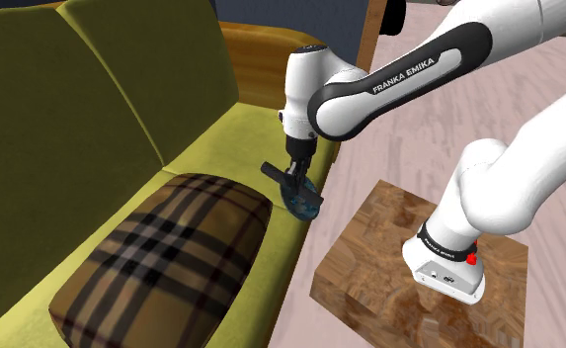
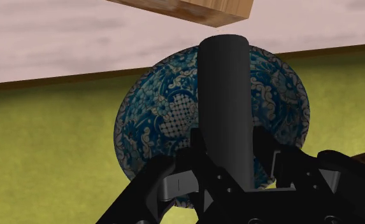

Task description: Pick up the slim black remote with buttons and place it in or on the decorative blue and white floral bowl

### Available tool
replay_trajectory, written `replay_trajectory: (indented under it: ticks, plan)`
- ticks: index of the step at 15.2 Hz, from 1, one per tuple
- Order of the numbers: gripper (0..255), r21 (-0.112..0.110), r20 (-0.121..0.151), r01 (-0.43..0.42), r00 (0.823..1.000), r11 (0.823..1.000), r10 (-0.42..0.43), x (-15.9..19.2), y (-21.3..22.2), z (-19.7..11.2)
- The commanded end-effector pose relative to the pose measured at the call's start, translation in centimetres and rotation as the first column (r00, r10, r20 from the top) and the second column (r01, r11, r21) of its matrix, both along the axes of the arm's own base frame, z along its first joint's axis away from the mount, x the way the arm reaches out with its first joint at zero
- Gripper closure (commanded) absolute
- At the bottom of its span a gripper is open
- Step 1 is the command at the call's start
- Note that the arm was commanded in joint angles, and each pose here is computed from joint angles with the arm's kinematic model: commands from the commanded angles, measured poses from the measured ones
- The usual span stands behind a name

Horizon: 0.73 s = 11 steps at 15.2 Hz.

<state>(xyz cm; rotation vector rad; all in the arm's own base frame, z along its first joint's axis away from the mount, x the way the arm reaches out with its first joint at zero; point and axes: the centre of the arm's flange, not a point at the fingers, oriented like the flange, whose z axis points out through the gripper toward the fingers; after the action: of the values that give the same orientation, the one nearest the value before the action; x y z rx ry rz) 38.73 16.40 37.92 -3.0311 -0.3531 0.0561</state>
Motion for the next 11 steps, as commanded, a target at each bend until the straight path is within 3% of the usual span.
replay_trajectory:
  ticks: [1,8,9,11]
  plan:
    - [255,-0.001,-0.003,0.0,1.0,1.0,0.0,-0.05,-0.01,-0.99]
    - [255,-0.001,-0.003,0.0,1.0,1.0,0.0,-0.05,-0.01,-0.99]
    - [0,-0.001,-0.003,0.0,1.0,1.0,0.0,-0.05,-0.01,-0.99]
    - [0,-0.001,-0.003,0.0,1.0,1.0,0.0,-0.05,-0.01,-0.99]
